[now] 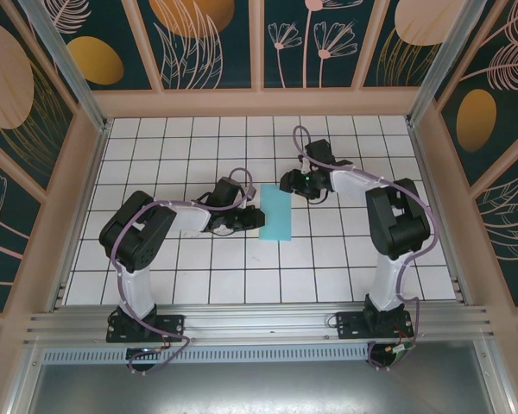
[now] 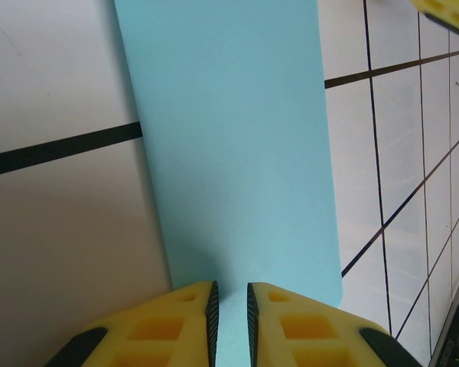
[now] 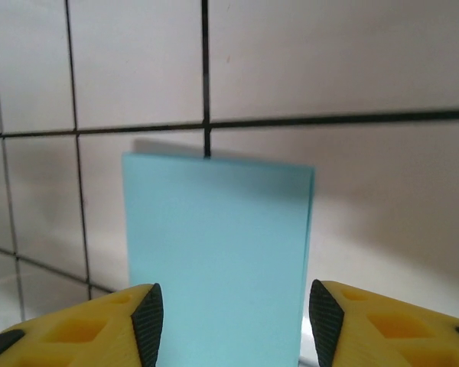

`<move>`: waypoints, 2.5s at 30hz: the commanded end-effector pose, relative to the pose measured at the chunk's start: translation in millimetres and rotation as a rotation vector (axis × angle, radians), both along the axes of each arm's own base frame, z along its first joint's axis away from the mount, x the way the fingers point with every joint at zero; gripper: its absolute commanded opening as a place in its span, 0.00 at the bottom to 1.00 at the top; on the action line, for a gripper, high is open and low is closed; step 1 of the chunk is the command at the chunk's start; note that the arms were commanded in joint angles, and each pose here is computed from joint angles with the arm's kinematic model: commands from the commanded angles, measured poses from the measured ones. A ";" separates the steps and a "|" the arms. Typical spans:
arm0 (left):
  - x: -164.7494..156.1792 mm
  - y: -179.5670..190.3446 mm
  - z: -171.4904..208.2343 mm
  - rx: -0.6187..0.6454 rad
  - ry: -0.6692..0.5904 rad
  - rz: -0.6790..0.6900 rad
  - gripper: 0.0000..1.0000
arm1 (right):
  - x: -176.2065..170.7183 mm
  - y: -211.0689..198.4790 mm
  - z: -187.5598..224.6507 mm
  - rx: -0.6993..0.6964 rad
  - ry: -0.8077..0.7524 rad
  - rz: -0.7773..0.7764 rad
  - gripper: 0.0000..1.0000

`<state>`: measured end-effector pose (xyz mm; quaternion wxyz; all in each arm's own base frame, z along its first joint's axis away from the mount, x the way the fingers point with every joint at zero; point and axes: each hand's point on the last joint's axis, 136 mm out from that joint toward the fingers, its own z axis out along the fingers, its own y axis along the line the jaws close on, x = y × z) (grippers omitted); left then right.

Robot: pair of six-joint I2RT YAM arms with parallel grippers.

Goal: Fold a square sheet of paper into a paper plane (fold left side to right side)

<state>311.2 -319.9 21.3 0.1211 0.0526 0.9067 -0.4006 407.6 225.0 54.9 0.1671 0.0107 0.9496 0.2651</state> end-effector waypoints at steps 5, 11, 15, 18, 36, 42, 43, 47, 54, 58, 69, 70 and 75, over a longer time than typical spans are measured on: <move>-7.6 6.9 -7.8 0.037 0.014 0.008 0.22 | 26.3 -1.1 -12.5 -0.057 -0.038 0.017 0.58; -7.6 6.7 -7.6 0.037 0.012 0.007 0.22 | 33.0 6.1 -14.5 -0.031 -0.046 0.028 0.58; -7.1 6.7 -8.3 0.037 0.014 0.009 0.22 | 33.6 10.3 -18.4 -0.020 -0.039 0.041 0.58; -6.8 6.1 -8.5 0.036 0.014 0.007 0.22 | 33.5 14.8 -19.4 -0.009 -0.039 0.051 0.58; -7.0 6.3 -9.9 0.039 0.015 0.008 0.22 | 22.4 27.4 -9.2 0.039 -0.036 0.096 0.58; -5.3 6.1 -6.6 0.032 0.006 0.015 0.22 | 8.6 26.1 -1.9 0.074 -0.025 0.100 0.58; -5.5 5.9 -6.0 0.029 0.006 0.015 0.22 | 5.2 27.5 1.1 0.094 -0.023 0.101 0.57; -4.5 3.7 -3.1 0.012 0.001 0.016 0.23 | -11.1 33.0 10.5 0.180 0.001 0.102 0.54; 0.4 -1.1 12.0 -0.033 -0.040 0.018 0.27 | -28.6 32.3 19.7 0.235 0.017 0.088 0.49; 9.8 7.6 45.5 -0.024 -0.181 0.045 0.45 | -30.9 29.3 13.2 0.223 0.033 0.081 0.44; -29.6 19.1 89.2 0.133 -0.464 -0.062 0.67 | -27.5 31.6 20.8 0.245 0.078 0.067 0.00; -35.8 14.7 88.7 0.158 -0.486 -0.086 0.69 | -27.4 31.6 22.1 0.251 0.085 0.064 0.00; -49.5 -5.2 87.3 0.251 -0.562 -0.150 0.74 | -27.8 32.8 25.7 0.266 0.109 0.059 0.00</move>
